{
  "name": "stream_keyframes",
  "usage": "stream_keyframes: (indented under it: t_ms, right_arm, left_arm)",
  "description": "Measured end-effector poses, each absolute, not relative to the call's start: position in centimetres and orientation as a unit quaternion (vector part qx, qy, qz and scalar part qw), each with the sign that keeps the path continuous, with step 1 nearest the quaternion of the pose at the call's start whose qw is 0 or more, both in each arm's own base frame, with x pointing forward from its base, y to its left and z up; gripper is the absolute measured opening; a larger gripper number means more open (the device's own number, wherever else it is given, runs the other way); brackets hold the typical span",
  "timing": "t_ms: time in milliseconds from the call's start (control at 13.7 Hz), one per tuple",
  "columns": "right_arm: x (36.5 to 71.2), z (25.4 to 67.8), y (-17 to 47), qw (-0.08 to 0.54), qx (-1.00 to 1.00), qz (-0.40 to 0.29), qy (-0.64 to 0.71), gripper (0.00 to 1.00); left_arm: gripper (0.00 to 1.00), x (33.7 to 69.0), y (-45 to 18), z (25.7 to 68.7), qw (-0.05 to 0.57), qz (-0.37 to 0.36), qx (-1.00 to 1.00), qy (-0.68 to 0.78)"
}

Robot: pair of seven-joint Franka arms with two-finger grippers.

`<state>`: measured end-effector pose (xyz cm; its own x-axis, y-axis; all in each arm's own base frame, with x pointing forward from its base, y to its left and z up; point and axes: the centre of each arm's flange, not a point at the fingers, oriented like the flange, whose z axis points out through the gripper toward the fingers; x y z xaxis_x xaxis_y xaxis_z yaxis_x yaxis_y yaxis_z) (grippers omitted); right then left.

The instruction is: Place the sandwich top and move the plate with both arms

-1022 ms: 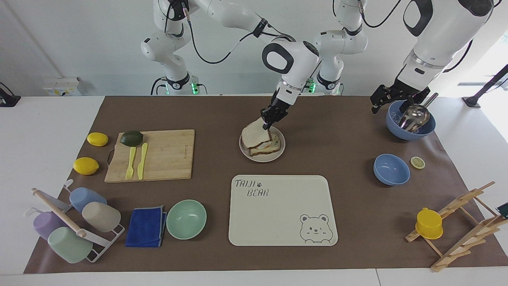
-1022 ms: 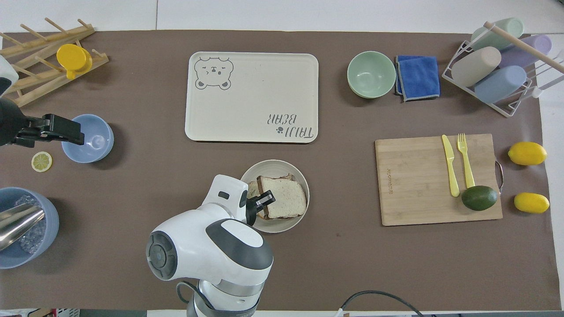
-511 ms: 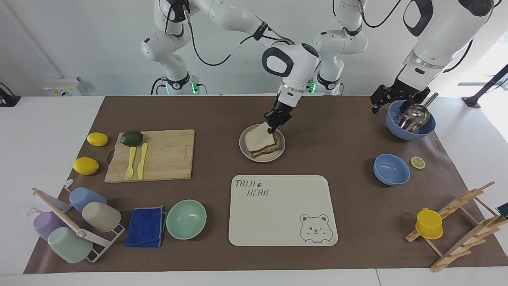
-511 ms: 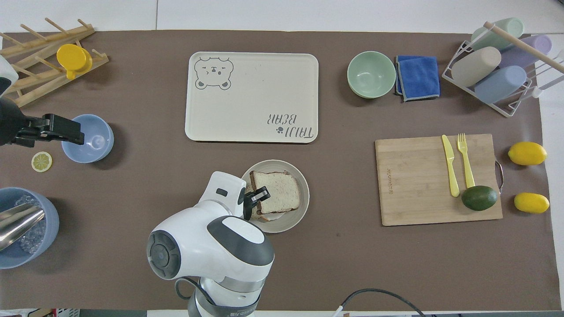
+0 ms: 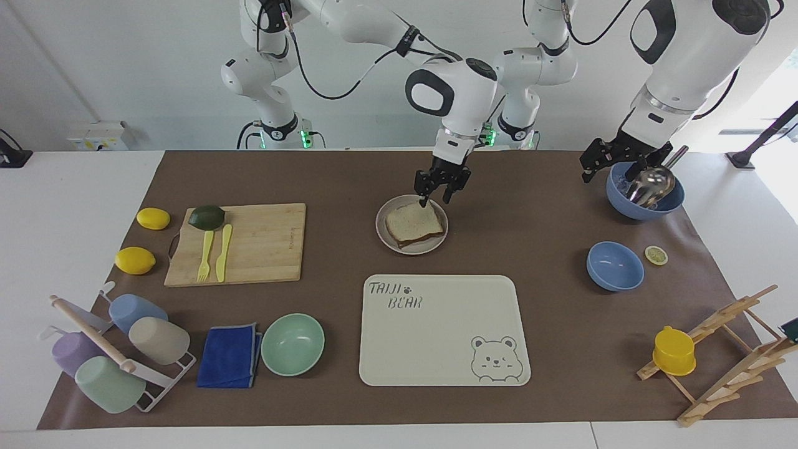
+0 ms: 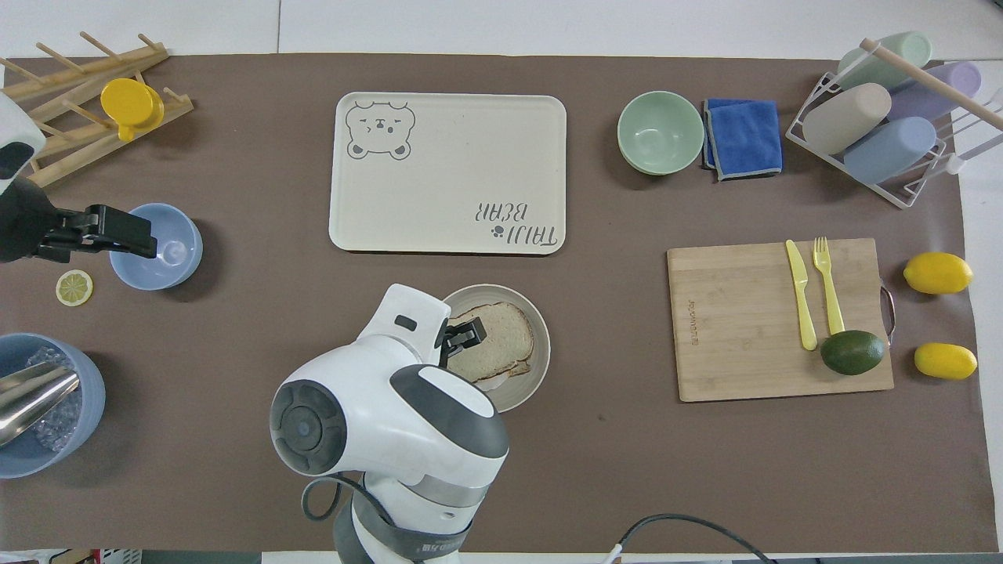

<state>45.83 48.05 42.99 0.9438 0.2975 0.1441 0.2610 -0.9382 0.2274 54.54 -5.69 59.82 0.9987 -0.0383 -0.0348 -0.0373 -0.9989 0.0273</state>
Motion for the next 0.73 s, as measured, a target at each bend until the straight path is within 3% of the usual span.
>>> stream_keyframes:
  t_ms: [146,292,511,730]
  right_arm:
    - [50.4,47.7,41.0,0.067,0.993,0.069,0.069,1.00]
    - [53.5,52.5,32.2,0.056,0.997,0.041,0.030,1.00]
    - [54.9,57.4,20.9,0.038,0.999,0.002,0.014,1.00]
    - [54.1,61.0,11.3,0.031,0.999,-0.028,0.032,1.00]
  left_arm:
    - [1.00,54.4,-5.9,59.2,0.018,-0.015,1.000,-0.020]
    - [1.00,53.8,-6.6,57.7,0.039,-0.018,0.999,-0.007]
    - [1.00,52.4,-10.0,53.9,0.063,-0.026,0.998,0.012]
    - [1.00,48.6,-16.1,47.9,0.068,-0.040,0.997,0.003]
